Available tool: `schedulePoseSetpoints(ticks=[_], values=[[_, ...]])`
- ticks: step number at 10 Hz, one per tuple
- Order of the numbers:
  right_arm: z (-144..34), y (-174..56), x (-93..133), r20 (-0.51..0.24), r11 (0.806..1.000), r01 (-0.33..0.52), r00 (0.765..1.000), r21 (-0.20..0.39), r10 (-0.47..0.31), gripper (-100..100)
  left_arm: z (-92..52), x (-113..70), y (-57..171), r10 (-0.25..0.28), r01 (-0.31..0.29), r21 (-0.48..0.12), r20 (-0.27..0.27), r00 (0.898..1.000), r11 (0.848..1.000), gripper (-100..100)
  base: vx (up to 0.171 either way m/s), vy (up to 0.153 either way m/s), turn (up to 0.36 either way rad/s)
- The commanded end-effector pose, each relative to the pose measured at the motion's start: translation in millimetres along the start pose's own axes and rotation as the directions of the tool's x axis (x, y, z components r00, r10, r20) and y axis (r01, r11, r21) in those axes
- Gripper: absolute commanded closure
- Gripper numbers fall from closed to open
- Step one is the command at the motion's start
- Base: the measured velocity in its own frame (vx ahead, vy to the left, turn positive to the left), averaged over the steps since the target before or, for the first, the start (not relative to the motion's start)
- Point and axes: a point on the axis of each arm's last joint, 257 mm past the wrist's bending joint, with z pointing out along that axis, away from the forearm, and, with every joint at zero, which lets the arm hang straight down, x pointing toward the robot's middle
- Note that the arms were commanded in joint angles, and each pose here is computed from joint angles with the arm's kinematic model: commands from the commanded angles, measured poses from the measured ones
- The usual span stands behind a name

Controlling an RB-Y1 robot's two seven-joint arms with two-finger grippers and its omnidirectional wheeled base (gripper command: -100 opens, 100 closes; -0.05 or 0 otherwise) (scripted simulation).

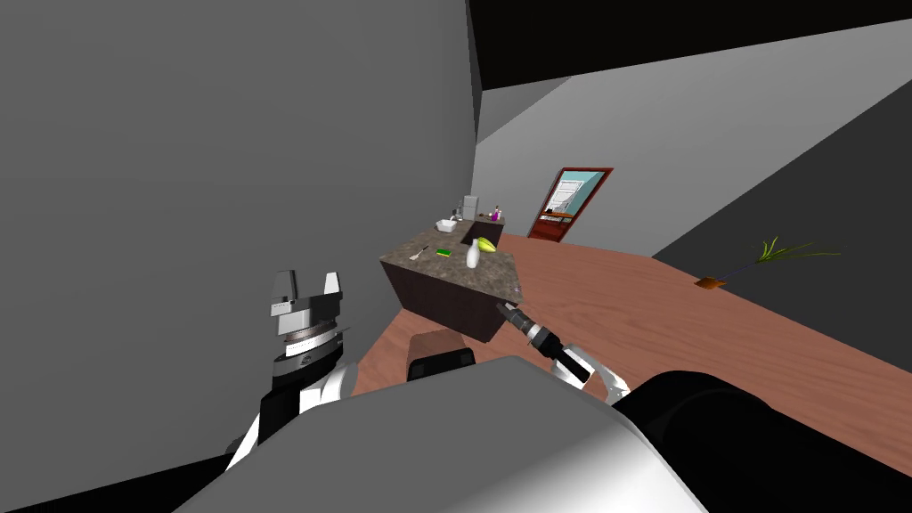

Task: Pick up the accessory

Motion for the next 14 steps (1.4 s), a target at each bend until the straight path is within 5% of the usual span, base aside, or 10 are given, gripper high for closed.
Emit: schedulePoseSetpoints(ticks=[1,4,7,9,10,11,13,14], values=[[-13.7,-24.2,15.7,-0.079,0.997,0.064,0.995,0.039,-0.061,-100,0.0,0.0,0.0,0.000,0.000,0.000,0.000,1.000,1.000,0,0.012,0.071,0.051],[-31.2,-48.3,24.6,-0.167,0.988,0.146,0.977,0.059,-0.134,-100,0.0,0.0,0.0,0.000,0.000,0.000,0.000,1.000,1.000,0,0.016,0.058,0.032],[-65.9,-87.1,42.5,-0.308,0.961,0.266,0.923,0.080,-0.230,-100,0.0,0.0,0.0,0.000,0.000,0.000,0.000,1.000,1.000,0,0.011,0.066,0.048],[-69.5,-93.1,40.2,-0.323,0.956,0.281,0.915,0.083,-0.241,-100,0.0,0.0,0.0,0.000,0.000,0.000,0.000,1.000,1.000,0,0.018,0.041,0.009],[-87.3,-109.5,45.0,-0.390,0.937,0.341,0.875,0.077,-0.286,-100,0.0,0.0,0.0,0.000,0.000,0.000,0.000,1.000,1.000,0,0.021,0.038,0.070],[-90.9,-114.8,44.5,-0.398,0.934,0.347,0.871,0.085,-0.288,-100,0.0,0.0,0.0,0.000,0.000,0.000,0.000,1.000,1.000,0,0.022,0.038,0.036],[-130.3,-146.9,52.6,-0.521,0.892,0.447,0.778,0.066,-0.352,-100,0.0,0.0,0.0,0.000,0.000,0.000,0.000,1.000,1.000,0,0.047,0.069,0.090],[-134.9,-154.0,45.9,-0.538,0.881,0.468,0.760,0.062,-0.366,-100,0.0,0.0,0.0,0.000,0.000,0.000,0.000,1.000,1.000,0,0.042,0.038,0.080]])
